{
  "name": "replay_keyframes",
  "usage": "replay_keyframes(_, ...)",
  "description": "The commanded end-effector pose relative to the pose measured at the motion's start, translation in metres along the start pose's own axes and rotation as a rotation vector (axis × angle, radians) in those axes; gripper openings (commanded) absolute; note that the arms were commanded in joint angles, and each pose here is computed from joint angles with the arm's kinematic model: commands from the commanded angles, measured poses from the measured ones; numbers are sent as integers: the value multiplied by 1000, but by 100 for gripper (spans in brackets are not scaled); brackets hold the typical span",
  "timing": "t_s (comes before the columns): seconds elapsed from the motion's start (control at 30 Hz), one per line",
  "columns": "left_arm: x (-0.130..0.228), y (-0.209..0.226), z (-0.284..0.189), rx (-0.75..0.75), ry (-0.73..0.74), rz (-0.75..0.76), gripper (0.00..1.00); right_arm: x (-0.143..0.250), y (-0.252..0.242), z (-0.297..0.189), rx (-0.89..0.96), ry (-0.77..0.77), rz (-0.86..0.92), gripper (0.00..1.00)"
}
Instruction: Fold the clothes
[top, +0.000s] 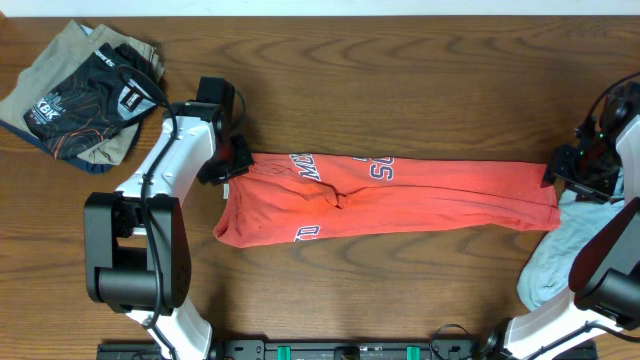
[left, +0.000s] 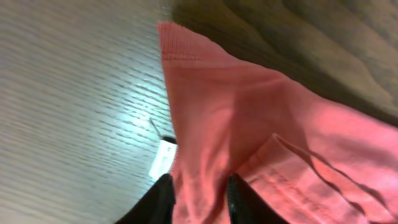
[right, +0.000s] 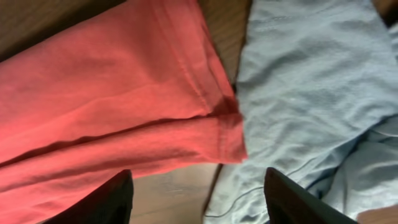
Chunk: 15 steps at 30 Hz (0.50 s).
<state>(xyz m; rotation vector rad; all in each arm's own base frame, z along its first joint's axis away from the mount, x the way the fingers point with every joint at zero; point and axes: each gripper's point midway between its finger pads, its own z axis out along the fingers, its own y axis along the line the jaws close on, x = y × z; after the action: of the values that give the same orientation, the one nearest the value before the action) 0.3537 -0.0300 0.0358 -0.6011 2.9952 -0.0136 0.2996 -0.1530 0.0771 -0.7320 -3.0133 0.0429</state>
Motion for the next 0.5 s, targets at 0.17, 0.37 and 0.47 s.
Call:
replay_keyframes(0.17,-15,16,-18,-27,-71,-37,33,1,-10,8,-121,-10,-178,69)
replay_keyframes(0.37,-13,18,-19,-26,-61,-42,33,2,-2,36,-217,-63,-256,69)
replay_keyframes(0.47,-12,17,-19,-22,-55,-42,33,-6,7,46,-259,-123,-286,68)
